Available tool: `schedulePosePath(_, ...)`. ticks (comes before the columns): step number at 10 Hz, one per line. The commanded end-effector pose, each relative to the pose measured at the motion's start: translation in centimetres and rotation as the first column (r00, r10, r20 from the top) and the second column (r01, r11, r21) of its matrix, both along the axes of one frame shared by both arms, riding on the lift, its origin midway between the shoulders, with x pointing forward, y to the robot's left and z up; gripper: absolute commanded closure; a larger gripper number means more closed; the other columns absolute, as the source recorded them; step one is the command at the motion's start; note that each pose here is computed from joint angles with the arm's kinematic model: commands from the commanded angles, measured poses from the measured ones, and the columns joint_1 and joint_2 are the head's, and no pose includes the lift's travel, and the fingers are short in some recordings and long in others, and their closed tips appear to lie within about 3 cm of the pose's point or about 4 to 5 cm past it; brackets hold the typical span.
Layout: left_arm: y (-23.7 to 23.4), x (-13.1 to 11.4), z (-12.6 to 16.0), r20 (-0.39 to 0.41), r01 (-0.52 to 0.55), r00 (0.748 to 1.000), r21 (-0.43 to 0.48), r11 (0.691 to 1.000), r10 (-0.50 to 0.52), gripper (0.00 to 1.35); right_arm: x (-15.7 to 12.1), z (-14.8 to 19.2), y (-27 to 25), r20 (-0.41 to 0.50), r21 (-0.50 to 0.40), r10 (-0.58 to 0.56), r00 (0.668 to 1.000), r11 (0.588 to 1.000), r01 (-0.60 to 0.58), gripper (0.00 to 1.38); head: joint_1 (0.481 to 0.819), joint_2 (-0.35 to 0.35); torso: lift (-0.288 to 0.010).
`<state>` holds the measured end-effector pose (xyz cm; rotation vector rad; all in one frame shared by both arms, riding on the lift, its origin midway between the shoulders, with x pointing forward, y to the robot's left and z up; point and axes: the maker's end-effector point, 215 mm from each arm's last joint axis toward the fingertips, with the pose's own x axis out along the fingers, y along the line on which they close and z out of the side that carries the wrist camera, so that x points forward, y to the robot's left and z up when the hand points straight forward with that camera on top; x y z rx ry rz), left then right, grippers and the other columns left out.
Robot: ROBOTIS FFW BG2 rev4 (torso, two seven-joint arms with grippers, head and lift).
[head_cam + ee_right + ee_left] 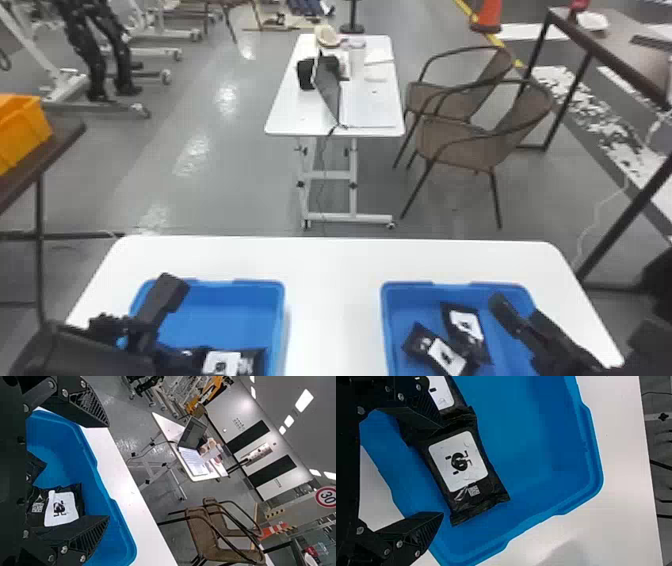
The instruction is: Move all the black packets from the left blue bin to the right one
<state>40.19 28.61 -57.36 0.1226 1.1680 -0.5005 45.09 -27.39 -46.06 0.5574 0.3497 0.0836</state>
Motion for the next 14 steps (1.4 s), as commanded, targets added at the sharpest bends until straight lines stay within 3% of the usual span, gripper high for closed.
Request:
schedulePosePath(1, 0.0, 1.0, -0.6, 0.02, 0.021, 1.0, 0.028, 0.999, -0.021, 0.27, 0.1, 0.0, 0.2, 0.002, 0.01, 0.003, 1.0, 1.0, -0.003, 0.21, 0.695, 0.015, 0.0)
schedulePosePath(3, -0.8, 2.9, -1.8, 0.036, 0.069, 0.997, 0.012, 0.998, -0.069, 0.27, 0.0, -0.1, 0.4, 0.002, 0.018, 0.006, 1.0, 1.0, -0.006, 0.21, 0.695, 0.021, 0.0)
schedulePosePath(7, -3.1, 2.7, -5.0, 0.016, 0.123, 0.992, -0.049, 0.991, -0.122, 0.3, 0.2, -0.1, 0.6, 0.006, 0.031, 0.011, 1.0, 0.999, -0.011, 0.21, 0.695, -0.003, 0.0)
schedulePosePath(8, -3.5, 2.7, -5.1, 0.017, 0.134, 0.991, -0.053, 0.99, -0.133, 0.5, 0.1, -0.2, 0.6, 0.004, 0.031, 0.011, 1.0, 0.999, -0.011, 0.21, 0.695, -0.011, 0.0)
schedulePosePath(9, -3.7, 3.1, -4.8, 0.026, 0.153, 0.988, -0.047, 0.987, -0.152, 0.92, 0.1, -0.3, 0.6, 0.005, 0.035, 0.012, 1.0, 0.999, -0.012, 0.21, 0.695, -0.015, 0.0)
schedulePosePath(10, -3.8, 3.3, -4.6, 0.026, 0.164, 0.986, -0.046, 0.985, -0.163, 1.12, 0.1, -0.3, 0.6, 0.003, 0.037, 0.011, 1.0, 0.999, -0.012, 0.21, 0.695, -0.022, 0.0)
schedulePosePath(12, -4.1, 4.1, -3.1, 0.055, 0.187, 0.981, -0.058, 0.981, -0.184, 1.12, 0.2, -0.3, 0.9, 0.006, 0.042, 0.016, 1.0, 0.999, -0.017, 0.21, 0.695, -0.028, 0.0)
schedulePosePath(14, -4.2, 4.9, -0.2, 0.135, 0.179, 0.977, -0.089, 0.98, -0.167, 1.12, 0.3, -0.2, 1.0, 0.008, 0.045, 0.02, 1.0, 0.999, -0.02, 0.21, 0.695, -0.028, 0.0)
